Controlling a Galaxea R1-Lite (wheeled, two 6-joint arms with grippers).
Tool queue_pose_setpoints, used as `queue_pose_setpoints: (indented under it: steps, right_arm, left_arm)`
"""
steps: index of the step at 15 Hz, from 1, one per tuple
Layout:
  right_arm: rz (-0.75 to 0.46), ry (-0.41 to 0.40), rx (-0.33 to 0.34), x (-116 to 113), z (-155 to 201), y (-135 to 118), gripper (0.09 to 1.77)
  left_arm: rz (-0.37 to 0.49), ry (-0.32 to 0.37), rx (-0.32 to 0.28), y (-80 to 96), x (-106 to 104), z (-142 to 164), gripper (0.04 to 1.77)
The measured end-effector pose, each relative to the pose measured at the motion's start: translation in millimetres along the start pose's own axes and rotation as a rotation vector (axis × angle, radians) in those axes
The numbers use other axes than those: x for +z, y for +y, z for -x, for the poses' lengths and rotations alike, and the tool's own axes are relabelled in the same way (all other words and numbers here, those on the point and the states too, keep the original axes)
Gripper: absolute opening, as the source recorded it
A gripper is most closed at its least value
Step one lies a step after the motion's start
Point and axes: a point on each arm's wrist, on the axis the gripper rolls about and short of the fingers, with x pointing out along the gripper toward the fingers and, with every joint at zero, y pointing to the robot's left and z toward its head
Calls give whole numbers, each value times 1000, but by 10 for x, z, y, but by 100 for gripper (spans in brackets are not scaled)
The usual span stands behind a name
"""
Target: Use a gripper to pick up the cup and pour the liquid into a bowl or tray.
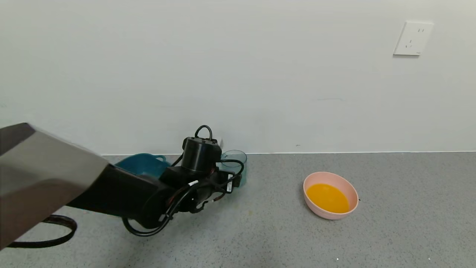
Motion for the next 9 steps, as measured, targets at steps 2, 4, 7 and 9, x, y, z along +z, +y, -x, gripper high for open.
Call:
queue_pose_setpoints:
  steps: [2, 4, 7, 9]
  right_arm:
    - [0, 0, 0, 0, 0, 0, 171]
    - [0, 0, 0, 0, 0, 0, 171]
    - [0, 0, 0, 0, 0, 0, 171]
    - [0, 0, 0, 0, 0, 0, 171]
  left_arm:
    - [-7, 18, -4, 83, 17, 270, 170]
    - [-13, 29, -5, 177, 17, 578, 170]
    - [-9, 9, -5, 342, -22, 1091, 171]
    - [-11, -7, 3, 448, -125, 1436, 171]
